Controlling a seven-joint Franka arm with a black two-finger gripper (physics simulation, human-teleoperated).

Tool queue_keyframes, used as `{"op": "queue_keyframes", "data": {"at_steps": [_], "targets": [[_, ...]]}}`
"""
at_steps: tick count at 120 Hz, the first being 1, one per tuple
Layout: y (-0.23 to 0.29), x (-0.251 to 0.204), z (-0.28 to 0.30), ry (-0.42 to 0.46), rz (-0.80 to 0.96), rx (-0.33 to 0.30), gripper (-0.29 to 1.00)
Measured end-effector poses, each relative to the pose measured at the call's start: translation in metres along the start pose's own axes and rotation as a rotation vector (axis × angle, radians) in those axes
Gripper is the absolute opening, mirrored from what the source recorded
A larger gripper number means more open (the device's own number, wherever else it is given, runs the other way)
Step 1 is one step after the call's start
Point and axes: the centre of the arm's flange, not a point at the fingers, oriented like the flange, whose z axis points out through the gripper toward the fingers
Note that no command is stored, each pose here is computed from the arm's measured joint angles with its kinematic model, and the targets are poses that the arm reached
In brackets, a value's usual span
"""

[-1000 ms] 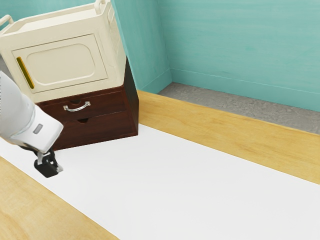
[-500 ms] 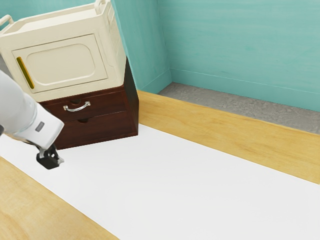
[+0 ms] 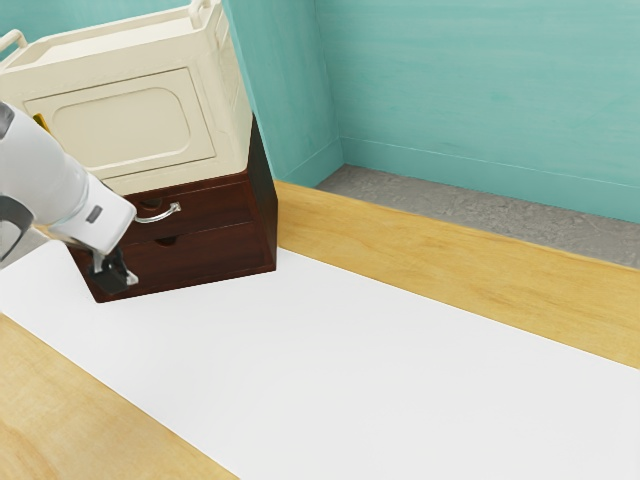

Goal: Pull the drawer handle with one arm to open the drawer

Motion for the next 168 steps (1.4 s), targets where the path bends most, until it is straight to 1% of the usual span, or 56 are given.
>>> {"op": "queue_keyframes", "data": {"at_steps": [20, 58, 87, 139, 168], "targets": [[-0.02, -0.004, 0.033, 0.003, 0.003, -0.016, 0.7], [-0.057, -0.002, 0.052, 0.039, 0.005, 0.008, 0.7], [-0.077, -0.002, 0.084, 0.041, 0.01, -0.011, 0.7], [-0.079, -0.003, 0.113, 0.034, 0.047, -0.036, 0.71], [-0.088, -0.001, 0.107, 0.043, 0.051, -0.018, 0.7]]}}
